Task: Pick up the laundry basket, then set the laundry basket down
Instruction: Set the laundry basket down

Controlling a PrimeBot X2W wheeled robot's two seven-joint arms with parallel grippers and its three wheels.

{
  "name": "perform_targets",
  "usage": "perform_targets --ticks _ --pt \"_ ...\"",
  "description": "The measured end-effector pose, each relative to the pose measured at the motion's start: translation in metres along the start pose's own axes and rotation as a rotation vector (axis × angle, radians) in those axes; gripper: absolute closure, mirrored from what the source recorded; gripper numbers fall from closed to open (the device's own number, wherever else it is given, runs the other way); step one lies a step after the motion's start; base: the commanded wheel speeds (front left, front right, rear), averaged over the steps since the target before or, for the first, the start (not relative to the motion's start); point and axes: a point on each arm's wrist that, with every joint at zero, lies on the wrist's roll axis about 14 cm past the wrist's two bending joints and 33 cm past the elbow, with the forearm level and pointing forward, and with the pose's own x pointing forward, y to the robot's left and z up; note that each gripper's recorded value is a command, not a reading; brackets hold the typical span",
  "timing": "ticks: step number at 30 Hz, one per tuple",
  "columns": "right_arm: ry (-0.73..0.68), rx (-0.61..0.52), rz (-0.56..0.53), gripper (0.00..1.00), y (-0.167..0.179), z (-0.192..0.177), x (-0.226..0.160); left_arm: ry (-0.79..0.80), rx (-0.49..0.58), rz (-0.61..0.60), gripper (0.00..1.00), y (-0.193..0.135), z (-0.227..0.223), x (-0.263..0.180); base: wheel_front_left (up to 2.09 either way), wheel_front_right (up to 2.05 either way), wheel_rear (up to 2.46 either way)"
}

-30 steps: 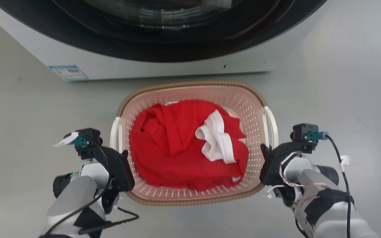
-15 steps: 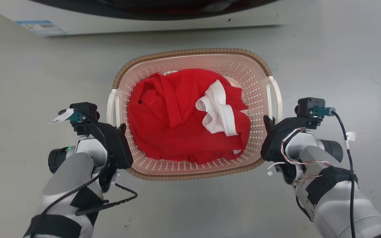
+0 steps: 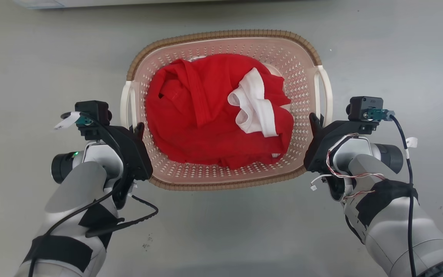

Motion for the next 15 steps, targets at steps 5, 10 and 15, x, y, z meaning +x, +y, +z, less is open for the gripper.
perform_targets --ticks 5,10,15 --pt "-0.006 -0.008 -0.003 1.00 -0.002 -0.004 0.008 -0.010 0.006 0.001 1.00 0.003 0.001 0.008 0.00 0.00 0.00" --pt "-0.022 -0.019 0.001 1.00 -0.002 -0.002 0.016 -0.029 0.006 0.005 1.00 0.006 0.002 0.014 0.00 0.00 0.00" --pt "-0.033 -0.028 0.003 1.00 -0.002 -0.003 0.025 -0.050 0.009 0.010 1.00 0.010 0.003 0.021 0.00 0.00 0.00"
